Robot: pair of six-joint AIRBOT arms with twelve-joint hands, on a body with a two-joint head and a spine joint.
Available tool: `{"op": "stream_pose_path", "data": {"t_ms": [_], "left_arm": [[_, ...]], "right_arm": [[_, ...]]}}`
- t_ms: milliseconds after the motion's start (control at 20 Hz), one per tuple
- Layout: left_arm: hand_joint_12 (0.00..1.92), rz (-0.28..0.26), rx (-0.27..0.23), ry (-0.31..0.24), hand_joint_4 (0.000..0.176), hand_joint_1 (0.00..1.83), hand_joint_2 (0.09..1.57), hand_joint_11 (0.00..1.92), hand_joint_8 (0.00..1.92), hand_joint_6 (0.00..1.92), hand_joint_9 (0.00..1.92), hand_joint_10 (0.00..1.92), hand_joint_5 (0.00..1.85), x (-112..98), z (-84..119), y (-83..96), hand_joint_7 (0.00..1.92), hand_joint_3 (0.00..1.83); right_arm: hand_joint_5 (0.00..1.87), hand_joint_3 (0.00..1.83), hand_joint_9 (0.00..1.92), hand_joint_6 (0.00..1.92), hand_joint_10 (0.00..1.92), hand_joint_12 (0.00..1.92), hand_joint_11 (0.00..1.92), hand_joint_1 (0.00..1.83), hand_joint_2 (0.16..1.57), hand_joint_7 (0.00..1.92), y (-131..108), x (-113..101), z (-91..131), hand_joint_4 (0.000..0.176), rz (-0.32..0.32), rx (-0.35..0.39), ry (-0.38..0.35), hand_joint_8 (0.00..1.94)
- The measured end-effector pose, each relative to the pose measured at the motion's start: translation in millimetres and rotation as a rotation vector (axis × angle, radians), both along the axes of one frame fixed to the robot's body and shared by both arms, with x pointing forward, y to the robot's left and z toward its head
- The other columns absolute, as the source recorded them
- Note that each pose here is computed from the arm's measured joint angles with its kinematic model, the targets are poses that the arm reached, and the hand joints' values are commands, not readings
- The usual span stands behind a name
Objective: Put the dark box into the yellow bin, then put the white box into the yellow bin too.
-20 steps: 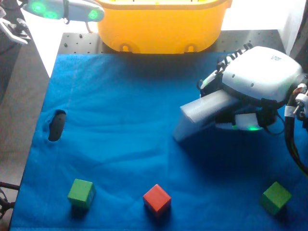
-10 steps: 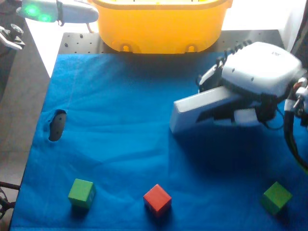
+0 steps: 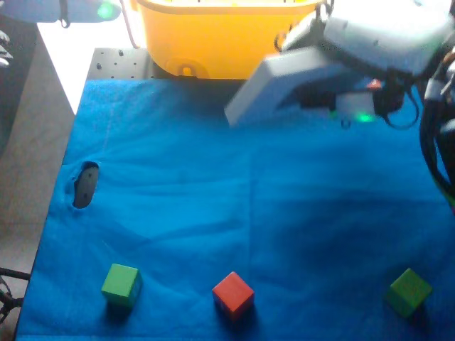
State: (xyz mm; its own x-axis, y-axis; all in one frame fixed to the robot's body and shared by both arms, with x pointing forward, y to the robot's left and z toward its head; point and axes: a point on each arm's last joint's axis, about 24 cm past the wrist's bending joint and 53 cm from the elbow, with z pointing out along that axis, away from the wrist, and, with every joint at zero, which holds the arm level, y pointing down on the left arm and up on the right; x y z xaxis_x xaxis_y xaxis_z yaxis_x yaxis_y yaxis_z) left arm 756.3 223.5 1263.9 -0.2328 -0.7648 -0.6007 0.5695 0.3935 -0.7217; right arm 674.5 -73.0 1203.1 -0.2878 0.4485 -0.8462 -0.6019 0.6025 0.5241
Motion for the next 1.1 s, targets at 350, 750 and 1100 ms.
{"op": "stream_pose_path", "data": {"t_ms": [350, 750, 1100], "left_arm": [[0.06, 0.008, 0.009, -0.009, 0.118, 0.9, 0.78, 0.2, 0.0, 0.0, 0.21, 0.0, 0.2, 0, 1, 1.6, 0.2, 0.01], [0.04, -0.005, 0.009, -0.006, 0.162, 0.95, 0.76, 0.18, 0.01, 0.0, 0.22, 0.0, 0.23, -4, -4, -3.4, 0.26, 0.0], [0.03, -0.081, -0.034, -0.052, 0.115, 1.0, 0.75, 0.14, 0.01, 0.0, 0.16, 0.01, 0.22, -29, 3, -20.3, 0.22, 0.0]], "right_arm": [[1.15, 0.0, 0.99, 0.5, 1.03, 1.52, 0.77, 1.28, 1.05, 1.14, 4, 6, 73, 0.0, 0.012, 0.042, -0.171, 0.94], [1.09, 0.0, 1.18, 0.58, 0.81, 1.33, 1.0, 1.29, 1.05, 1.19, -9, 20, 120, 0.0, -0.045, 0.031, -0.297, 0.85], [1.09, 0.0, 1.11, 0.78, 1.31, 1.65, 1.02, 1.18, 1.07, 1.15, -19, 33, 142, 0.0, -0.1, -0.037, -0.371, 0.9]]}}
